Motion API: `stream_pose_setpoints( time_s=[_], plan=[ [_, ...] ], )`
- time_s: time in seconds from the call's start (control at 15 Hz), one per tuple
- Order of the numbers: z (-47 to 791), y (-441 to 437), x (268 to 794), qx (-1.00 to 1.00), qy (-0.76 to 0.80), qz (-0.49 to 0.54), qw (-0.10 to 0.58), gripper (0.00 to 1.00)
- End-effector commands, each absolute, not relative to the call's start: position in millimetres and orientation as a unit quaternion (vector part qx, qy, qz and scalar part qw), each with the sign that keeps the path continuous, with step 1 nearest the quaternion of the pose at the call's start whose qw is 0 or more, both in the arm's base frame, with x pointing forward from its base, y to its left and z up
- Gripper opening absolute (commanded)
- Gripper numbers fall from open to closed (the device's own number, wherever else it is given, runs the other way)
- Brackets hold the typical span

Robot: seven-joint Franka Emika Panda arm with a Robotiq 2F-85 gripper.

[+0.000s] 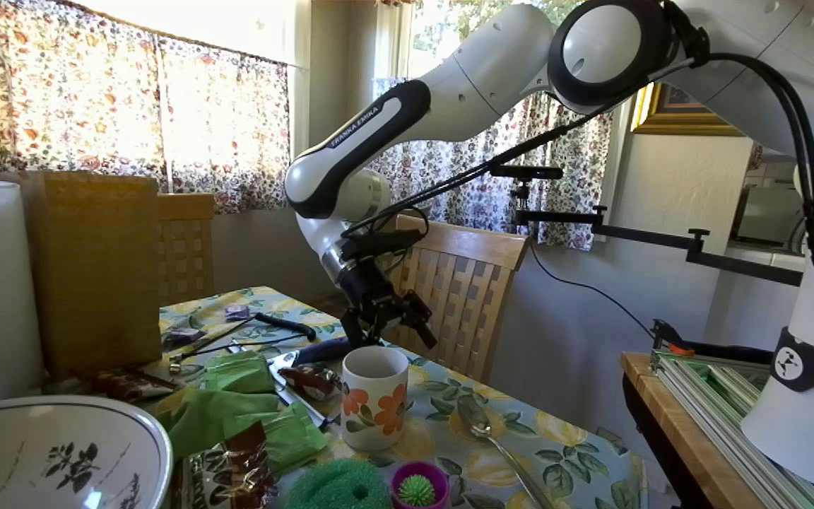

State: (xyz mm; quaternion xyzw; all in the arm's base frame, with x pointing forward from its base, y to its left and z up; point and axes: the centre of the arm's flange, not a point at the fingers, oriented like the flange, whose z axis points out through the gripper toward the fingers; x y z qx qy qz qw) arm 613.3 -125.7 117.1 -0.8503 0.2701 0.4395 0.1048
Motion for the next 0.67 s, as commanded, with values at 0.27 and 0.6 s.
stream_pose_setpoints(
  time_s=[0.27, 0.6],
  plan=[
    [102.7, -131.2, 631.2, -0.837, 0.283, 0.454, 0.116, 0.56],
    [94.7, -133.8, 633.3, -0.83, 0.288, 0.462, 0.119, 0.76]
  ],
)
